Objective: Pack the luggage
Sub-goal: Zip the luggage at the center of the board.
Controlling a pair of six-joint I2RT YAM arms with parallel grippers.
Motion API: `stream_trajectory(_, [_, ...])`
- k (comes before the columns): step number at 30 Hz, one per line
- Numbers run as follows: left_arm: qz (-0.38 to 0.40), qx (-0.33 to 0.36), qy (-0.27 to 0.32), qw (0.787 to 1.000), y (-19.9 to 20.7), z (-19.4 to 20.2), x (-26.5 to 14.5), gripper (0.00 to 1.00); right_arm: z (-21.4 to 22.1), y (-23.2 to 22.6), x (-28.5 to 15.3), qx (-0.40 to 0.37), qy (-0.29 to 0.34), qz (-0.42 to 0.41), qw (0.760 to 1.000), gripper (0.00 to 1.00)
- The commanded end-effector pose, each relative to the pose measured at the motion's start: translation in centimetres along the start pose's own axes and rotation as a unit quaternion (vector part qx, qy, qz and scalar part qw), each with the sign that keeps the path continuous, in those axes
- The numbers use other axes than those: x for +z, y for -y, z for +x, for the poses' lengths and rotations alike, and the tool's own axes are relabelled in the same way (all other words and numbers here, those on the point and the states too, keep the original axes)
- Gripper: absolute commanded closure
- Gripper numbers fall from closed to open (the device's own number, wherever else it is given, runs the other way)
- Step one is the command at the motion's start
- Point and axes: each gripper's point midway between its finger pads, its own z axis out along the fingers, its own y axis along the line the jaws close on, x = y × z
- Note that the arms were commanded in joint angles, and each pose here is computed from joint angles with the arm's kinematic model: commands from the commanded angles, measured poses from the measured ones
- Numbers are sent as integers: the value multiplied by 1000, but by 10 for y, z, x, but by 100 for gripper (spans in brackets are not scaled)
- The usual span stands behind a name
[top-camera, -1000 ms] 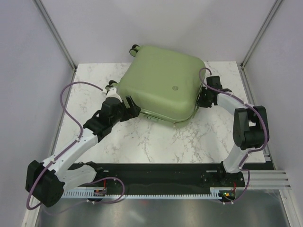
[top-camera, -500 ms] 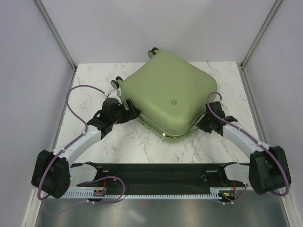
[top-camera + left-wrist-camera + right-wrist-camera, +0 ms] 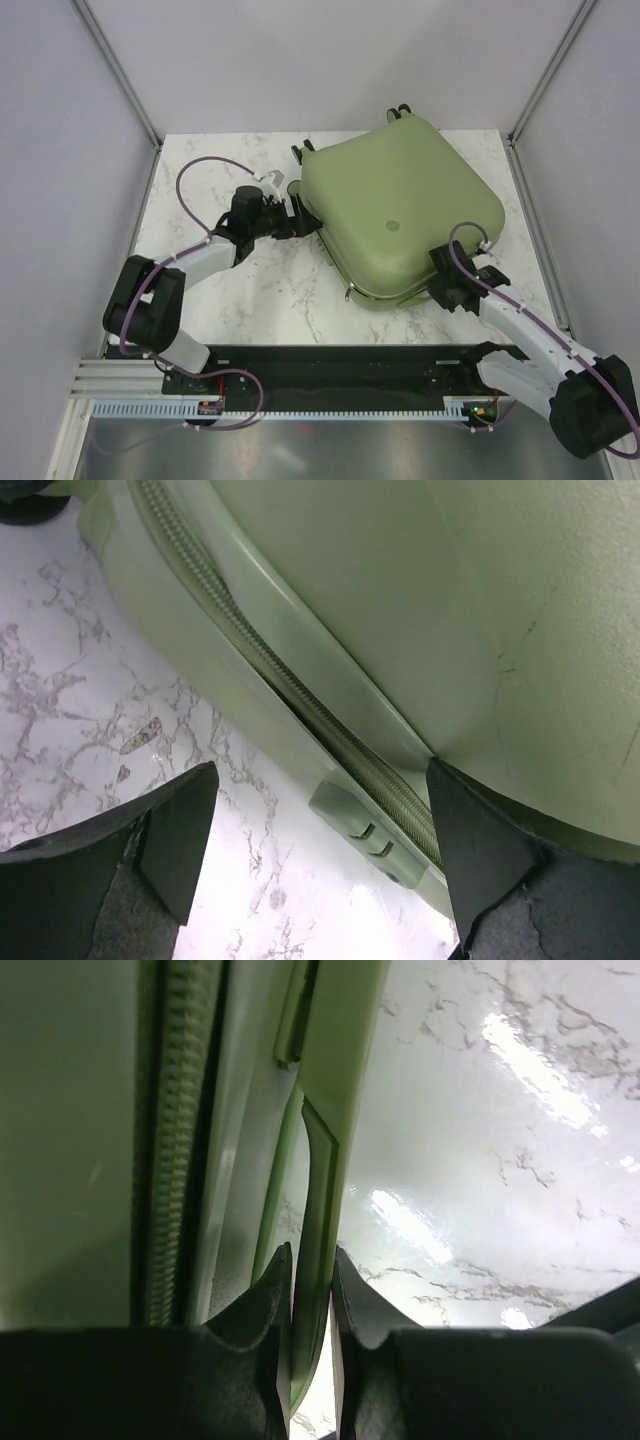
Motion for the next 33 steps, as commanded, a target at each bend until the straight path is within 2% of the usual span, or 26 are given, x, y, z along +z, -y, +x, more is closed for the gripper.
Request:
stream_trajectory(1, [80, 83, 16, 993, 28, -18, 0, 10, 8, -46, -10, -28, -10, -53, 998, 100])
stream_trajectory(8, [117, 93, -3, 989, 43, 26, -58, 14, 14, -94, -1, 0, 1, -58, 998, 100])
stream_trajectory(10, [141, 102, 10, 985, 57, 28, -79, 14, 15, -100, 5, -3, 3, -48, 999, 100])
stream_trajectory(14, [177, 116, 1, 977, 64, 59, -105, 14, 15, -119, 11, -20, 1, -47, 999, 100])
stream_trajectory(18, [179, 131, 13, 975, 63, 59, -104, 16, 22, -129, 16, -36, -12, -47, 998, 100])
stream_trajectory(22, [213, 139, -24, 967, 68, 68, -95, 26, 25, -134, 16, -45, -17, -54, 997, 100])
stream_trajectory(30, [187, 162, -22, 969, 54, 66, -73, 28, 32, -131, 17, -45, -30, -63, 997, 100])
stream_trajectory(33, [197, 170, -25, 965, 61, 67, -68, 29, 34, -129, 18, -47, -33, -61, 996, 100])
